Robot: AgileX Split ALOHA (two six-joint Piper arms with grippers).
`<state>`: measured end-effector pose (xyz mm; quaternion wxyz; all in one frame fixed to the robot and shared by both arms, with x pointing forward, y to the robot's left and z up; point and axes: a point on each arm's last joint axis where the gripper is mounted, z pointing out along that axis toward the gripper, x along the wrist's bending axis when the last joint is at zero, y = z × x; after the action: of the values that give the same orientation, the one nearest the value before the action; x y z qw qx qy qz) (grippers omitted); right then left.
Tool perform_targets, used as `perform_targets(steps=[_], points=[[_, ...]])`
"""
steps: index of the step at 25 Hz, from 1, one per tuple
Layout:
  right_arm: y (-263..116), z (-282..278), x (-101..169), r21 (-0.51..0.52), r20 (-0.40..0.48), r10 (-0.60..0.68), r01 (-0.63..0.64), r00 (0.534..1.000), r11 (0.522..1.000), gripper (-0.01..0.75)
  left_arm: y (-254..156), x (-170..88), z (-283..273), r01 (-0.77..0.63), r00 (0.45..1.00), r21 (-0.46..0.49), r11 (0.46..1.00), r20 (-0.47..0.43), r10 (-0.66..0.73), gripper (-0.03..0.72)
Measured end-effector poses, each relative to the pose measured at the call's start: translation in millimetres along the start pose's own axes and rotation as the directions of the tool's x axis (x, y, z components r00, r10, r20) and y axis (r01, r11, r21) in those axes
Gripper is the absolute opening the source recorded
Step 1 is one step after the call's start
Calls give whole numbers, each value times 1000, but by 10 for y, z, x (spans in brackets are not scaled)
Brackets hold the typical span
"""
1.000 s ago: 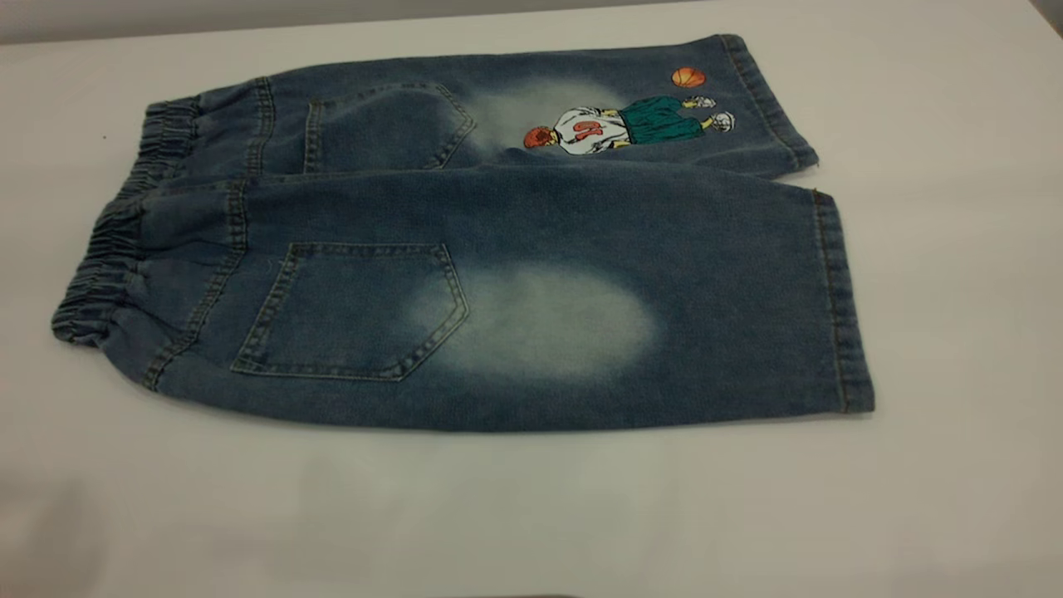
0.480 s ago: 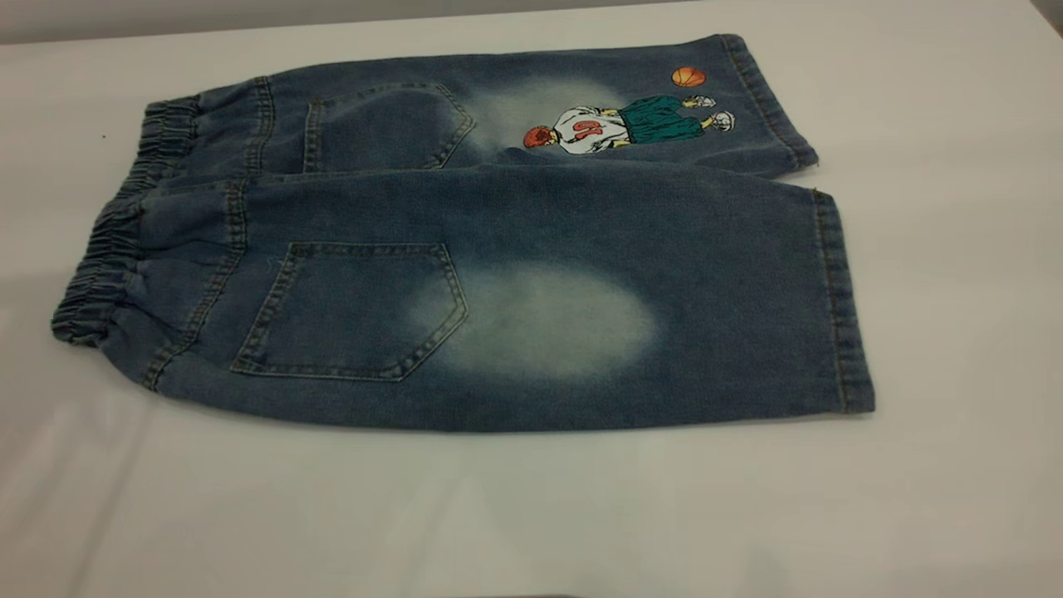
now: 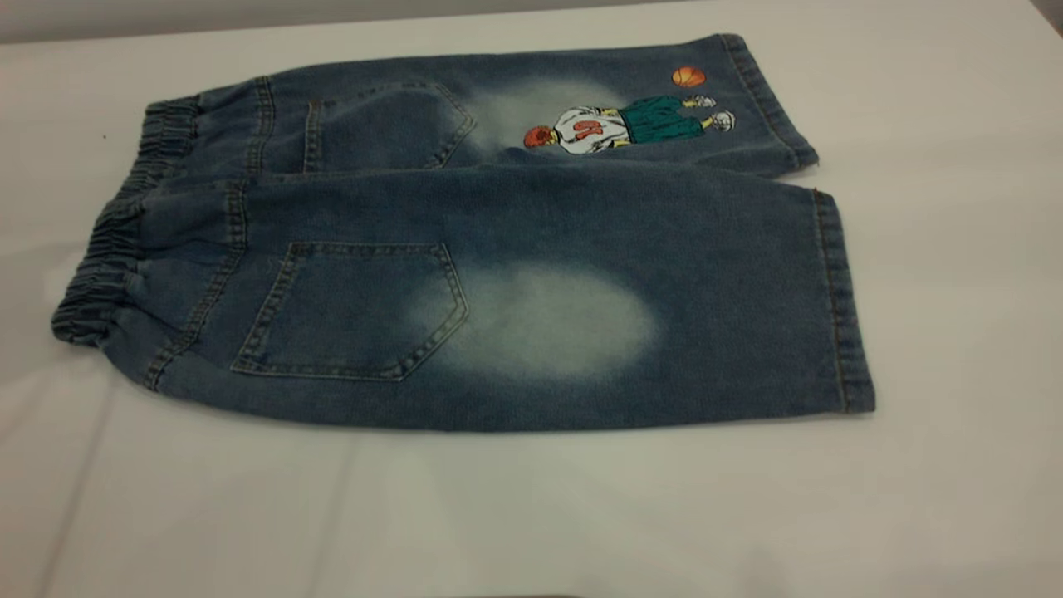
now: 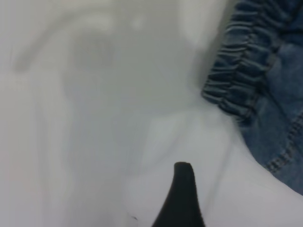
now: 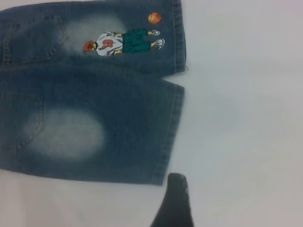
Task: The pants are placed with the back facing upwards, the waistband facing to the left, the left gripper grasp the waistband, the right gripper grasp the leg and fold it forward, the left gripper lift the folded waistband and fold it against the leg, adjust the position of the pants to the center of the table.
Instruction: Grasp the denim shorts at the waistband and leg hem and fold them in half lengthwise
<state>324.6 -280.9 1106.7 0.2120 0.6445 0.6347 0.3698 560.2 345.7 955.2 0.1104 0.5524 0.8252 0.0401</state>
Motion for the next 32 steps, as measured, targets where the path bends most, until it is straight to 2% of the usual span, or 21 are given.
perform_targets(steps=[7, 17, 32], points=[[0, 0, 0, 0, 0, 0, 0, 1000, 1000, 547, 28, 32, 392, 16, 1000, 64, 998, -18, -15, 565], [8, 0, 0, -8, 0, 0, 0, 1000, 1000, 547, 4, 8, 794, 29, 999, 108, 994, -19, -27, 565], [21, 0, 0, -23, 0, 0, 0, 1000, 1000, 547, -52, -23, 1220, 8, 1000, 131, 991, -16, -6, 556]])
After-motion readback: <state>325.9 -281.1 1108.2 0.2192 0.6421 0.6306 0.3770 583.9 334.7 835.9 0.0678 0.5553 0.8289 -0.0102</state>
